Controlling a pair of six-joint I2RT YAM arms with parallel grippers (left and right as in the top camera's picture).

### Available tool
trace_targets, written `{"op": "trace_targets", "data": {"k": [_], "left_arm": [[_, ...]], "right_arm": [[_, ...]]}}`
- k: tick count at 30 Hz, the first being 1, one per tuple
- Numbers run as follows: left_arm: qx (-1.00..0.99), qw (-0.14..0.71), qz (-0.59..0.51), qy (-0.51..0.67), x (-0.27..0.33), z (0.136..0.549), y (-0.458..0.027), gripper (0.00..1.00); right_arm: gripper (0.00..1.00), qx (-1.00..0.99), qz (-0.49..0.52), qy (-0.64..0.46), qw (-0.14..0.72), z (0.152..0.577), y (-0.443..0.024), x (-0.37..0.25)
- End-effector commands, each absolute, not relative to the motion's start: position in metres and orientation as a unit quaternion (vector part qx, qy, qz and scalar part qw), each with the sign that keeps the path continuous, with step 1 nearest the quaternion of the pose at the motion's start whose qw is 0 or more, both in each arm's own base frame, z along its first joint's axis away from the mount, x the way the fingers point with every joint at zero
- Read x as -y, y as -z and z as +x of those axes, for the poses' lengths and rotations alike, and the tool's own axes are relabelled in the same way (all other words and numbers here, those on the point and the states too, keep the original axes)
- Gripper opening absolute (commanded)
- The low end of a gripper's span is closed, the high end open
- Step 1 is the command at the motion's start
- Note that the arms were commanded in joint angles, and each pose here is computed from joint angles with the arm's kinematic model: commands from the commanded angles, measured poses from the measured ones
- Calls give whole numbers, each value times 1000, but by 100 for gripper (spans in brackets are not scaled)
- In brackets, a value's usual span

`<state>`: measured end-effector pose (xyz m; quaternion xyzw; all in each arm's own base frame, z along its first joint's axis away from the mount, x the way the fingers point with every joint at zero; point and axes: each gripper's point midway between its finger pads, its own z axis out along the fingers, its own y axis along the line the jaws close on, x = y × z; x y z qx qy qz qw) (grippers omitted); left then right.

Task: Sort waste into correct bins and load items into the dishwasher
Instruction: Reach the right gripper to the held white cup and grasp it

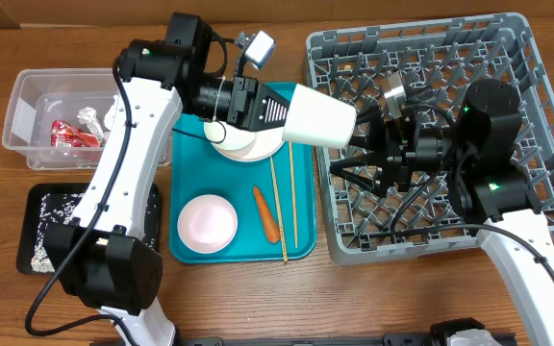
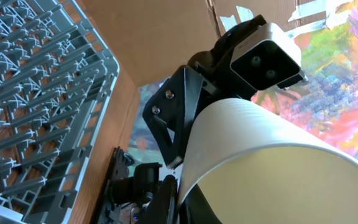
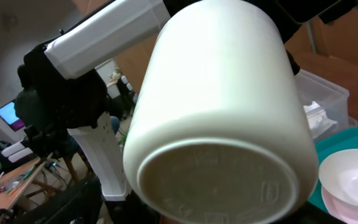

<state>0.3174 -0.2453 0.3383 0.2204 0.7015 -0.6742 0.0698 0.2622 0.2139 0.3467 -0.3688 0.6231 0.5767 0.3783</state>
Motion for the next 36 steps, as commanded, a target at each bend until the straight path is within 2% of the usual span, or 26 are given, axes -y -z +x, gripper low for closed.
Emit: {"op": "trace_targets", "data": {"k": [1, 15, 21, 25, 30, 31, 33, 36], "left_arm": [[-725, 75, 237, 643, 248, 319, -321, 4], [-744, 69, 235, 622, 247, 319, -311, 4], [-743, 70, 235, 622, 247, 319, -312, 4], [-743, 72, 237, 622, 247, 319, -312, 4], [-742, 75, 239, 622, 247, 320, -312, 4], [-742, 77, 241, 621, 247, 321, -312, 6], [-740, 88, 247, 619, 247, 325, -312, 16], [-753, 89, 243, 605, 245, 328, -306, 29]], "right_arm": [[83, -620, -374, -556, 408, 268, -358, -216], [83, -596, -394, -544, 440, 270, -369, -216], [76, -590, -401, -552, 432, 265, -370, -217], [75, -588, -403, -555, 427, 263, -370, -217], [62, -588, -404, -555, 428, 263, -370, -217], [59, -588, -404, -555, 428, 263, -370, -217], [49, -588, -403, -555, 428, 263, -370, -217], [45, -588, -403, -555, 428, 263, -370, -217]]}}
